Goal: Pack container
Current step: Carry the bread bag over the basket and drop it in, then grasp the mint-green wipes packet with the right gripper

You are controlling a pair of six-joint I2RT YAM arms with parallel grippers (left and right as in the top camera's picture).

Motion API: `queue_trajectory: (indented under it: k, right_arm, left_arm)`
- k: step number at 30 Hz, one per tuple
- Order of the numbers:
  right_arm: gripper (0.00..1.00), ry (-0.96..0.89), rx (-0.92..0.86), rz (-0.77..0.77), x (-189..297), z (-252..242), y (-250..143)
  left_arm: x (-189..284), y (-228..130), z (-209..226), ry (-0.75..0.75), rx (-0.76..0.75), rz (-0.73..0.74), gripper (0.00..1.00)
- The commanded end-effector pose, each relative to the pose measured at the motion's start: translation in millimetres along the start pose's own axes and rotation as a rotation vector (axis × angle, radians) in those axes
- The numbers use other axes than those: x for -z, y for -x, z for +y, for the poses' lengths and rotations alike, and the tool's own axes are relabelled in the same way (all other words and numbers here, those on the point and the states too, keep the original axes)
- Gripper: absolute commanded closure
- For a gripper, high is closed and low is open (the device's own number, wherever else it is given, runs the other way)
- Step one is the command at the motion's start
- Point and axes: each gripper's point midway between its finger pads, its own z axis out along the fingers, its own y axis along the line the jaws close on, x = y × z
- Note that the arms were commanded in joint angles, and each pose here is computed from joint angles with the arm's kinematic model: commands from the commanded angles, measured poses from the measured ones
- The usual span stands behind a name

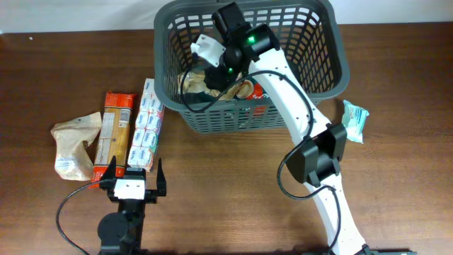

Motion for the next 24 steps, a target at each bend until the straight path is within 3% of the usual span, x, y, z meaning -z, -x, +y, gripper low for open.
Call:
queue_trajectory:
  k: [1,8,11,14,18,21,24]
  right_arm:
    - [0.17,-0.226,-0.115,-0.095,104,-47,10]
    - [0.16,-0.481,-0.321,-0.272,274,-107,-35]
    - [0.16,-0.59,-0.424,-0.315,335,-134,-82]
    - [0.16,-0.71,-0.651,-0.318,374,-165,-153]
    - [0.14,-0.732,-0.99,-0.261,367,-187,-267]
    - [0.16,-0.551,-1.229,-0.239,318,-177,-323]
    - [0.2,-0.365,-1.361,-0.151,254,-151,-357]
  left_arm:
    - [0,-1,3,0.017,-0.012,0.0,0.01]
    - [0,-1,3,0.017,-0.012,0.0,0.01]
    - [0,-1,3,0.017,-0.012,0.0,0.01]
    - [0,-1,3,0.017,-0.012,0.0,0.01]
    - [0,-1,3,0.017,-0.012,0.0,0.01]
    - [0,-1,3,0.017,-0.012,0.0,0.01]
    - [0,-1,3,0.017,-0.012,0.0,0.01]
